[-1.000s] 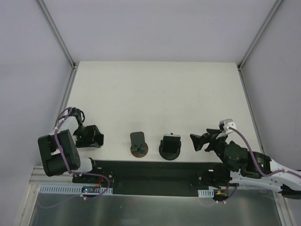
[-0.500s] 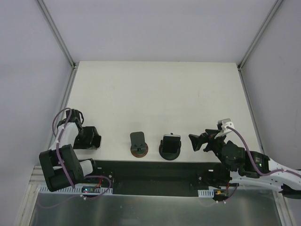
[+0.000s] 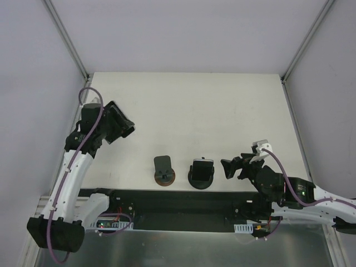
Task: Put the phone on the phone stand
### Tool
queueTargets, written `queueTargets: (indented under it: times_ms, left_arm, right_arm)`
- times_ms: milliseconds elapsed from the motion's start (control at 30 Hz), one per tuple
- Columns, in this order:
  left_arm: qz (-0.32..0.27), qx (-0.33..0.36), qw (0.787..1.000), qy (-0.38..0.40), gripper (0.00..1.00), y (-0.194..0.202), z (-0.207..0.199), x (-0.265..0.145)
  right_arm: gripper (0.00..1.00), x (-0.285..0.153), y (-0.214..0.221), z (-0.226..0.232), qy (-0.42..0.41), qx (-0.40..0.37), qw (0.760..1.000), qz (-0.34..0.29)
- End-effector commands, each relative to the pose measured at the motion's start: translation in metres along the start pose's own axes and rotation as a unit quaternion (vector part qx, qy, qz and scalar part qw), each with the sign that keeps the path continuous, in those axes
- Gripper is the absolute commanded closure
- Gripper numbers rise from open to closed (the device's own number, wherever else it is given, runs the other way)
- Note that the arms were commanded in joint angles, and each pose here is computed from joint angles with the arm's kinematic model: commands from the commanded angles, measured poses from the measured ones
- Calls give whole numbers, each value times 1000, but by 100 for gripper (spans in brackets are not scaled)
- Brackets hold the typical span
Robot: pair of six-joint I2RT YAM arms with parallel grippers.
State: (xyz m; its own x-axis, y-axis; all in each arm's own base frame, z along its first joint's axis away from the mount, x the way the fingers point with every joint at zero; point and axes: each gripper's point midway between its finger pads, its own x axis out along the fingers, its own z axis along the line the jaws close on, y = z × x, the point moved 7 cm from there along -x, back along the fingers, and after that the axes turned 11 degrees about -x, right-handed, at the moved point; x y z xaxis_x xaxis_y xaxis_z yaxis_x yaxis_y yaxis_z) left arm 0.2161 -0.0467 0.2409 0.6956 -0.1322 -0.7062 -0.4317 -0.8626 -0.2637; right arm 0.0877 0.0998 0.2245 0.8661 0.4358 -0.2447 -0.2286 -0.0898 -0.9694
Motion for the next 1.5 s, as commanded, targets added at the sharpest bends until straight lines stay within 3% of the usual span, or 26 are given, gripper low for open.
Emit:
queueTargets:
  times_ms: [0, 33, 167, 233, 400, 467, 500, 567, 667, 733, 833, 967, 1167, 1467]
  left_arm:
    - [-41, 238, 955, 175, 100, 18, -66, -43]
    - [-53, 268, 943, 190, 100, 20, -76, -48]
    - [-50, 464, 843, 267, 100, 56, -96, -56]
    - [-41, 513, 808, 286, 100, 76, -100, -58]
    - [-55, 538, 779, 319, 100, 86, -116, -66]
    - [-49, 538, 771, 338, 100, 90, -120, -71]
    - [-51, 544, 763, 346, 100, 92, -122, -73]
    - [-53, 558, 748, 355, 100, 94, -123, -77]
    - [-48, 579, 727, 366, 100, 96, -119, -78]
    - [-49, 586, 720, 369, 100, 96, -114, -80]
    - [-47, 590, 715, 373, 100, 95, -109, -82]
    - [-34, 587, 714, 379, 100, 98, -103, -84]
    - [-18, 595, 708, 381, 100, 101, -96, -83]
    - [-7, 610, 704, 364, 100, 103, -93, -76]
  right_arm:
    - [4, -2, -16, 1, 2, 29, 999, -16]
    - [3, -3, -17, 2, -1, 31, 999, -17]
    - [3, -1, -33, 9, -8, 29, 999, -22]
    - [4, -1, -47, 9, -14, 12, 1000, -21]
    - [3, -3, -113, 6, -12, 12, 1000, -12]
    - [3, 15, -119, 11, -34, 9, 999, 33]
    - [3, 14, -138, 13, -53, 24, 998, 26]
    - [3, 28, -150, 25, -137, 50, 987, 65]
    - [3, 31, -189, 47, -267, 72, 960, 39]
    - [3, 24, -219, 59, -328, 76, 941, 22]
    - [3, 42, -242, 74, -373, 99, 921, 56]
    - [2, 75, -254, 86, -383, 134, 910, 91]
    - [18, 104, -258, 94, -379, 137, 905, 136]
    - [34, 132, -240, 110, -383, 120, 896, 189]
